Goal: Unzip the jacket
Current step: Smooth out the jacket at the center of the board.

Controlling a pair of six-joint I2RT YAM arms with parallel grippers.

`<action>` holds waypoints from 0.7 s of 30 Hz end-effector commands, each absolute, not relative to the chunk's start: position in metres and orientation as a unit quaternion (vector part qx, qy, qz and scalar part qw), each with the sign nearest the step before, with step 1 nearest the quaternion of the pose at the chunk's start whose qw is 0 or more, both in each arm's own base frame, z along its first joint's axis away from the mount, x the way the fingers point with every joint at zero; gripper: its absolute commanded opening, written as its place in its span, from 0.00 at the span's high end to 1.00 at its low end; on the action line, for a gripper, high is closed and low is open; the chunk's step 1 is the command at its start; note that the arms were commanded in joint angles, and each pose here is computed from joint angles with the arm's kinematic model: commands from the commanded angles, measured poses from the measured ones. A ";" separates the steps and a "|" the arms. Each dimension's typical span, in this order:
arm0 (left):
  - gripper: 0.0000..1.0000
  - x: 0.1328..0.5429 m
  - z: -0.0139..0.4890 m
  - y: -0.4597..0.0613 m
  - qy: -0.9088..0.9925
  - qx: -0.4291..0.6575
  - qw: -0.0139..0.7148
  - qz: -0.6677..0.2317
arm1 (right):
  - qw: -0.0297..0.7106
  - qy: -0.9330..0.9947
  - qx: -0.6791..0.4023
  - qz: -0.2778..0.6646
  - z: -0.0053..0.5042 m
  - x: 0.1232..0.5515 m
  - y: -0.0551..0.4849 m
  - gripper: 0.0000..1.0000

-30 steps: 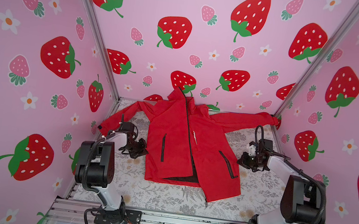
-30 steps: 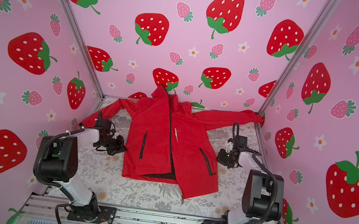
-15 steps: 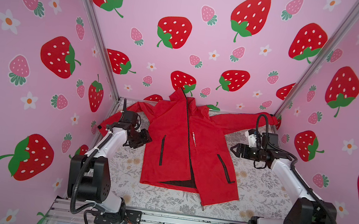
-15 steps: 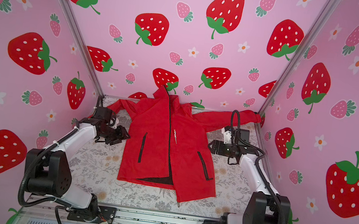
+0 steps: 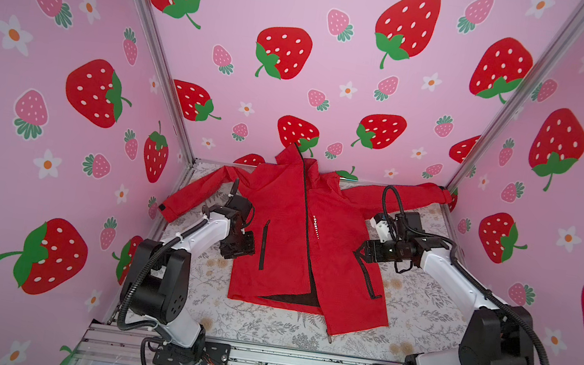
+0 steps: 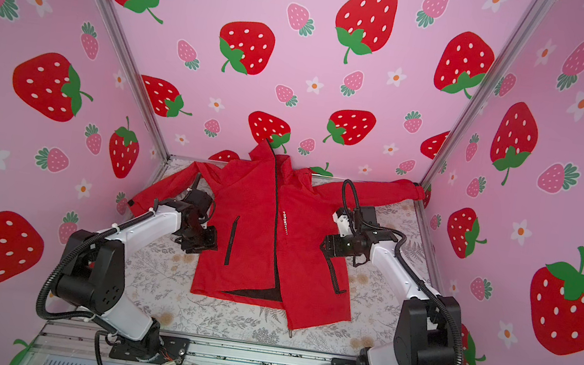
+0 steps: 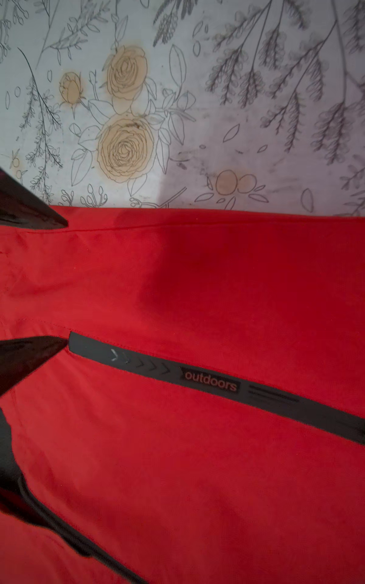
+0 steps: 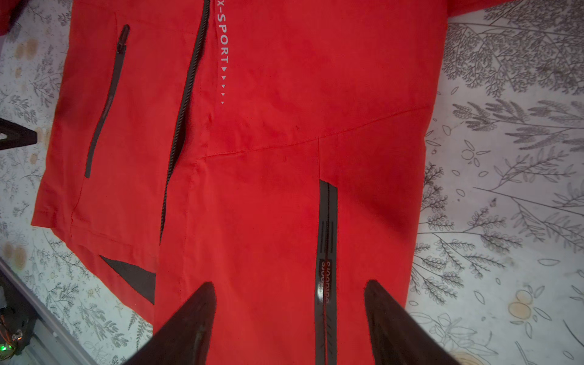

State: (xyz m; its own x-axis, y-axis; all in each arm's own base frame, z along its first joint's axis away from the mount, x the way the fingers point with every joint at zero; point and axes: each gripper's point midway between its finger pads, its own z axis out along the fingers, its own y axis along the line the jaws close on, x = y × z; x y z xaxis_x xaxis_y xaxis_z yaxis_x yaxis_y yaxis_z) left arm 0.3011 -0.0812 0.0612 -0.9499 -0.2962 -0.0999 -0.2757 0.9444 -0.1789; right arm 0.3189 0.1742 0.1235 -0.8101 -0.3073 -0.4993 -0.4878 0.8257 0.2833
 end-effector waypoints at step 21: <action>0.59 0.283 -0.011 -0.088 0.991 -0.132 -0.016 -0.003 | 0.209 0.933 -0.254 0.143 0.115 0.313 0.176 0.26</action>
